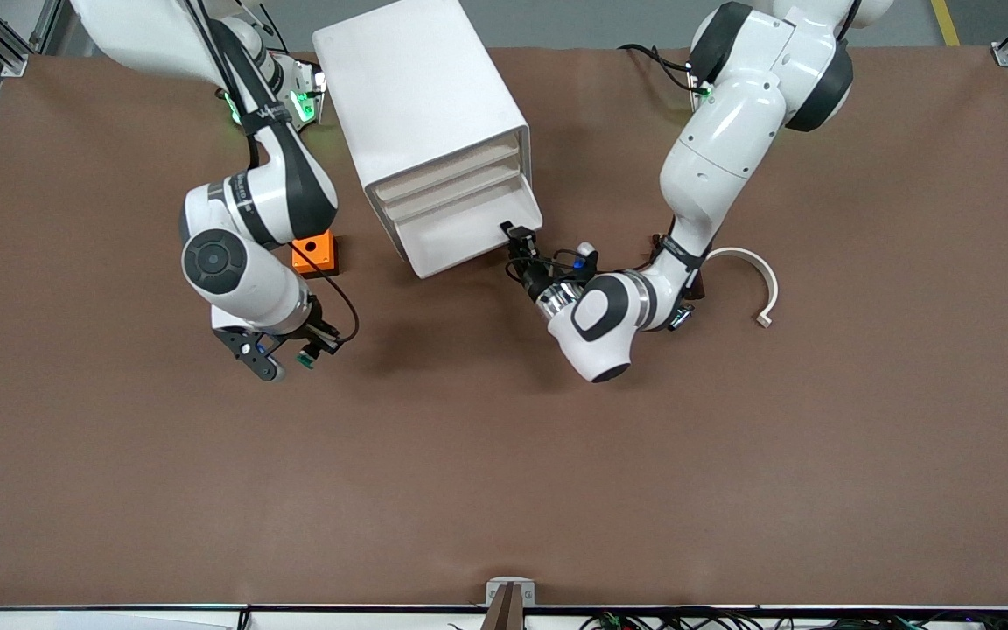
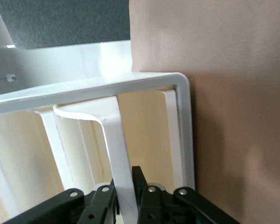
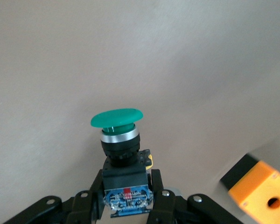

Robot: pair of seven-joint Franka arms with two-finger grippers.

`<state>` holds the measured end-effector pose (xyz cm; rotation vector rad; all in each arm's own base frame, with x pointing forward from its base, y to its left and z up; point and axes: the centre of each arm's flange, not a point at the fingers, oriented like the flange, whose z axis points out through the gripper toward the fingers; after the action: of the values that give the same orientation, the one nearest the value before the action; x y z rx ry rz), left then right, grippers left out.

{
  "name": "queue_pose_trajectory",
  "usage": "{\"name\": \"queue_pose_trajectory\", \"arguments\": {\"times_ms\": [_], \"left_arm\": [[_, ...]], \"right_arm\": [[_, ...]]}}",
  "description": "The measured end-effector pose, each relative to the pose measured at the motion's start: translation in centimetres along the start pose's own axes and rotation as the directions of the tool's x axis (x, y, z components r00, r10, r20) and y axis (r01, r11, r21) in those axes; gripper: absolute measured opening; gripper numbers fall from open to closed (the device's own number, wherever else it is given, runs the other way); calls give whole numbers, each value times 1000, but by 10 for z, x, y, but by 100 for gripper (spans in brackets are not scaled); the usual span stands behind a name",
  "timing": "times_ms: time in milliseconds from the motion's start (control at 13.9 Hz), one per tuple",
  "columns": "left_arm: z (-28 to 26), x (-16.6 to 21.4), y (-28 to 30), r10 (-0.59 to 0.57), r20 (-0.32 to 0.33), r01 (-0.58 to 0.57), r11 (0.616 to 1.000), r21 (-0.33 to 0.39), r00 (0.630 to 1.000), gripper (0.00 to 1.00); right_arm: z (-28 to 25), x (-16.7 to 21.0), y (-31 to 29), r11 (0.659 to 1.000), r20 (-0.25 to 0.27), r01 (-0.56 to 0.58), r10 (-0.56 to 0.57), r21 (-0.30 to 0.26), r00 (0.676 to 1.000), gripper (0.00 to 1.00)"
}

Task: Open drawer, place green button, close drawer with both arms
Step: 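Pull the top drawer open with the left gripper while the right gripper lifts the button, then carry the green button over the open drawer with the right gripper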

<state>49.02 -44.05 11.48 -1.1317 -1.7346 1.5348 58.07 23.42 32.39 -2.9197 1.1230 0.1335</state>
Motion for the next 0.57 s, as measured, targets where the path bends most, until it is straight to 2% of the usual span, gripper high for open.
{"name": "queue_pose_trajectory", "arguments": {"times_ms": [215,430,502,574], "left_arm": [[-33,10,4,-5,60,5,1000,-6,998,14],[-48,15,6,-7,97,7,1000,-2,995,16],[-48,14,6,-6,103,6,1000,1,995,20],[-48,14,6,-5,108,4,1000,4,994,31]], "right_arm": [[-10,-28,-20,998,5,-54,54,28,999,42],[-11,-80,-42,991,6,-130,130,29,992,42],[-9,-99,-48,989,7,-147,147,26,989,42],[-8,-117,-53,986,7,-164,164,24,986,42]]}}
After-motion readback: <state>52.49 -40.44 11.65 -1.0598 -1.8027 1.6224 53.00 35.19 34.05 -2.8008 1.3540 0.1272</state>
